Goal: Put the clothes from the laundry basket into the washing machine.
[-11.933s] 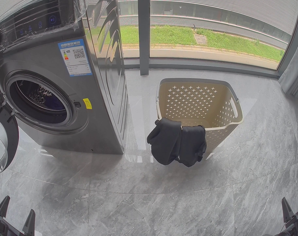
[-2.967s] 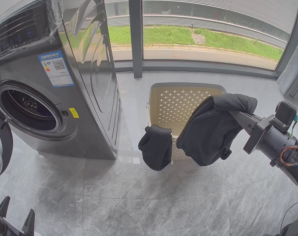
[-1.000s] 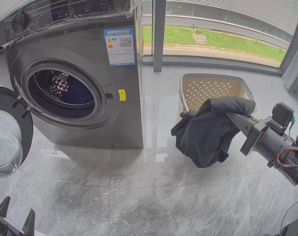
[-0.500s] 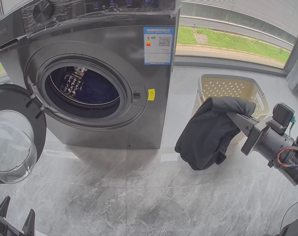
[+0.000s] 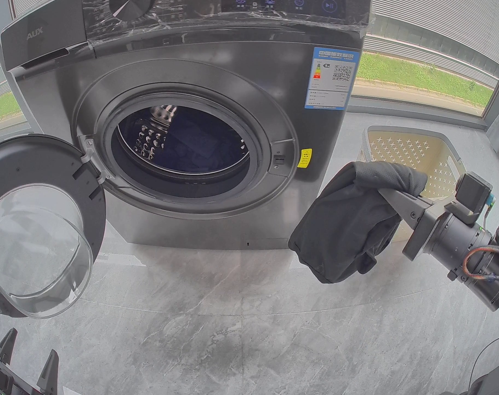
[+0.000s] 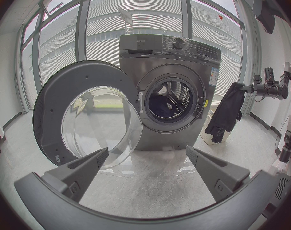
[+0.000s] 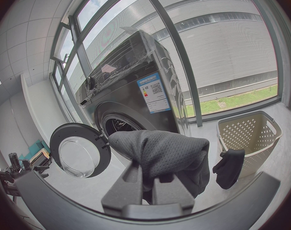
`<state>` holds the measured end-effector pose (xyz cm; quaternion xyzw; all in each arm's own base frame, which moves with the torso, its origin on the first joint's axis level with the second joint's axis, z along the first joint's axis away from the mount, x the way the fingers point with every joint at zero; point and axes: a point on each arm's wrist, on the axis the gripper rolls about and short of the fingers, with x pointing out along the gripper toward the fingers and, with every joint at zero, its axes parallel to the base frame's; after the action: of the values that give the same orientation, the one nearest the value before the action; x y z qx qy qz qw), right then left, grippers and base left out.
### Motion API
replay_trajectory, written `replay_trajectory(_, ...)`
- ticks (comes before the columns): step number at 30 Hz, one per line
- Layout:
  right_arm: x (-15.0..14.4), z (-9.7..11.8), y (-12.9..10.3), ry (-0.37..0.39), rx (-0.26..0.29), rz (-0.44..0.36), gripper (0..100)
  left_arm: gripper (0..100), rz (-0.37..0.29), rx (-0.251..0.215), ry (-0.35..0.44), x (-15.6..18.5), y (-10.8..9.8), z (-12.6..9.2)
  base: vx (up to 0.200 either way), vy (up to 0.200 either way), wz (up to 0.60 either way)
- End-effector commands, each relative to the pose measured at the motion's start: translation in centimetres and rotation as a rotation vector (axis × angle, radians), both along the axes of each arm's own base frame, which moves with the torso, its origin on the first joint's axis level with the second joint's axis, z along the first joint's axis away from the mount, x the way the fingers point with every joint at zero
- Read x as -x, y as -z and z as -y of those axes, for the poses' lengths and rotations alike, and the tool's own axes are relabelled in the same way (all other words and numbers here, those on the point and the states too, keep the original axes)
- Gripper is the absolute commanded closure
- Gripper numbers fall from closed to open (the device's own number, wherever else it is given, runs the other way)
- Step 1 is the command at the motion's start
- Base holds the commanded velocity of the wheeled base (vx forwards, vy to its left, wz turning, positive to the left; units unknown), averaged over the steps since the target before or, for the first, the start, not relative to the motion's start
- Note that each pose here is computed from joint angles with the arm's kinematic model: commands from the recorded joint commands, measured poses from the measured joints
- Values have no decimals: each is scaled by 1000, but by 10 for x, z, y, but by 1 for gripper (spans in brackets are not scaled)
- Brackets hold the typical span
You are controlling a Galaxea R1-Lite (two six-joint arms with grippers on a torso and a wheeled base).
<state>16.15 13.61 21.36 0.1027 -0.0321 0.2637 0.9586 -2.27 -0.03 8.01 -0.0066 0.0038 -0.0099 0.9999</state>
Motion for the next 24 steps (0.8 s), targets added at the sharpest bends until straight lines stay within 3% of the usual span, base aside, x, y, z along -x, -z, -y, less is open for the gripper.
replay_trajectory(1, 0, 0, 0, 0, 1, -1, 100, 0, 3, 1, 0, 0, 5, 0, 0, 0, 0)
replay_trajectory(10, 0, 0, 1, -2, 3, -3, 100, 0, 4, 1, 0, 0, 4, 0, -200, 0, 0)
replay_trajectory(18, 0, 0, 1, -2, 3, -5, 100, 0, 3, -1, 0, 0, 5, 0, 0, 0, 0)
replay_trajectory(24, 0, 0, 1, -2, 4, -6, 100, 0, 3, -1, 0, 0, 5, 0, 0, 200, 0)
